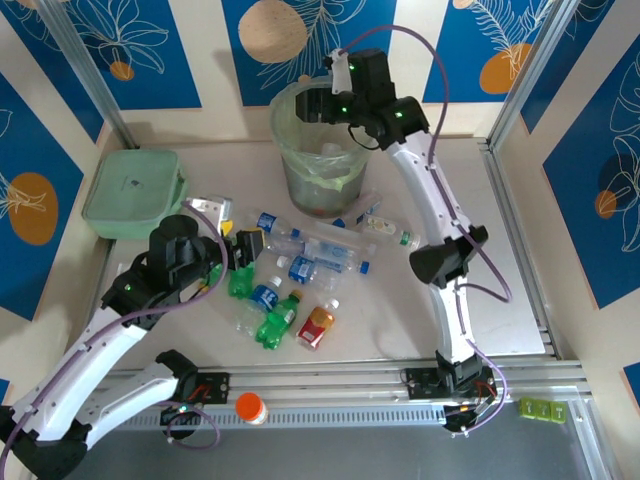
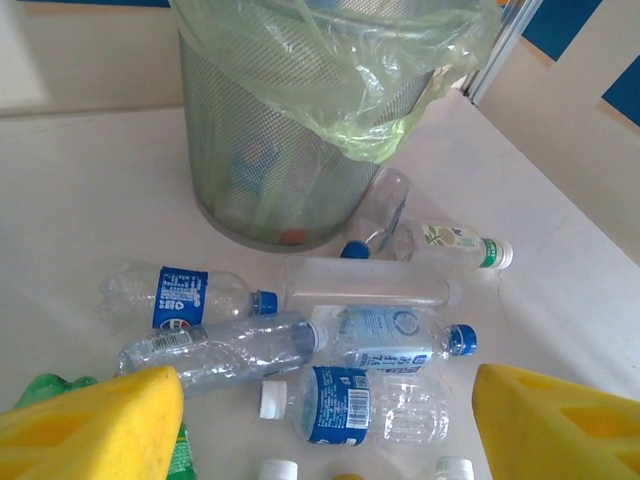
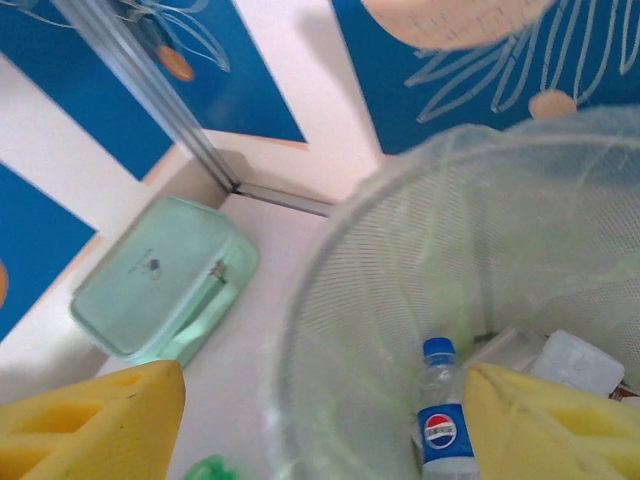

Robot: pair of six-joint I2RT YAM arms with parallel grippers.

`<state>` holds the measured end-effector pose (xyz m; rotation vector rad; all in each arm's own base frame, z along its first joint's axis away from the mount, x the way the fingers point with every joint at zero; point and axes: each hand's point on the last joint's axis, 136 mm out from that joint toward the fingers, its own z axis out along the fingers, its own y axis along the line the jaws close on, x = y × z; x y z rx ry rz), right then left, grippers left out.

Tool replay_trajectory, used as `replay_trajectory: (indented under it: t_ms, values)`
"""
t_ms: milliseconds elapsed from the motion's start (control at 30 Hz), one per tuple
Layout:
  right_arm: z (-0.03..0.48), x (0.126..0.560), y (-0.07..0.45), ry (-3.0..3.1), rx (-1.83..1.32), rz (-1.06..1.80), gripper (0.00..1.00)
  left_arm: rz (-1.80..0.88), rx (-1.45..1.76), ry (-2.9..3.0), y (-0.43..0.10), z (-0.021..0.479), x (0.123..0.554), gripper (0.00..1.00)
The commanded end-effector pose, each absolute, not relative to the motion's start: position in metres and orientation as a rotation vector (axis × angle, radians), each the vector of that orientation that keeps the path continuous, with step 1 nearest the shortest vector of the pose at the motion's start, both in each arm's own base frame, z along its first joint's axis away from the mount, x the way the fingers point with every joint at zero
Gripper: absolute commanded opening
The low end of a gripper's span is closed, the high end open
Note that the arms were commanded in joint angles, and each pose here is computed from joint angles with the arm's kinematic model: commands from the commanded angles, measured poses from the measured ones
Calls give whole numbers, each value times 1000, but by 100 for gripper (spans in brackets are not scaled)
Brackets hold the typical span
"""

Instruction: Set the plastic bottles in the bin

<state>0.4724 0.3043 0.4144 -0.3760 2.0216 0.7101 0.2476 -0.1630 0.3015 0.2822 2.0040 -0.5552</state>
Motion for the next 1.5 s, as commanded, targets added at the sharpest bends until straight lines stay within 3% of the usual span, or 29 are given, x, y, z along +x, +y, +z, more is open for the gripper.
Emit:
replay_trajectory:
  t_ms: [0,500,633,833,1067,1467]
  values:
    - [426,431,297,2049,-412,651,73,-566,241,2079,-159,293,244,75]
    - [383,263,252,2055,-517,677,73,-571,292,2254,-152,263,214,74]
    - [360,235,232,2102,-518,679,73,-408,375,2311,-138,258,214,74]
    - [320,213,212,2181,-488,676,73,-156,219,2472,-105,219,225,76]
    - [289,204,207,2229,-472,696,73,-87,-15,2643,-90,172,252,77]
    - [302,203,196,2168,-445,726,74,-80,-61,2771,-111,110,283,71]
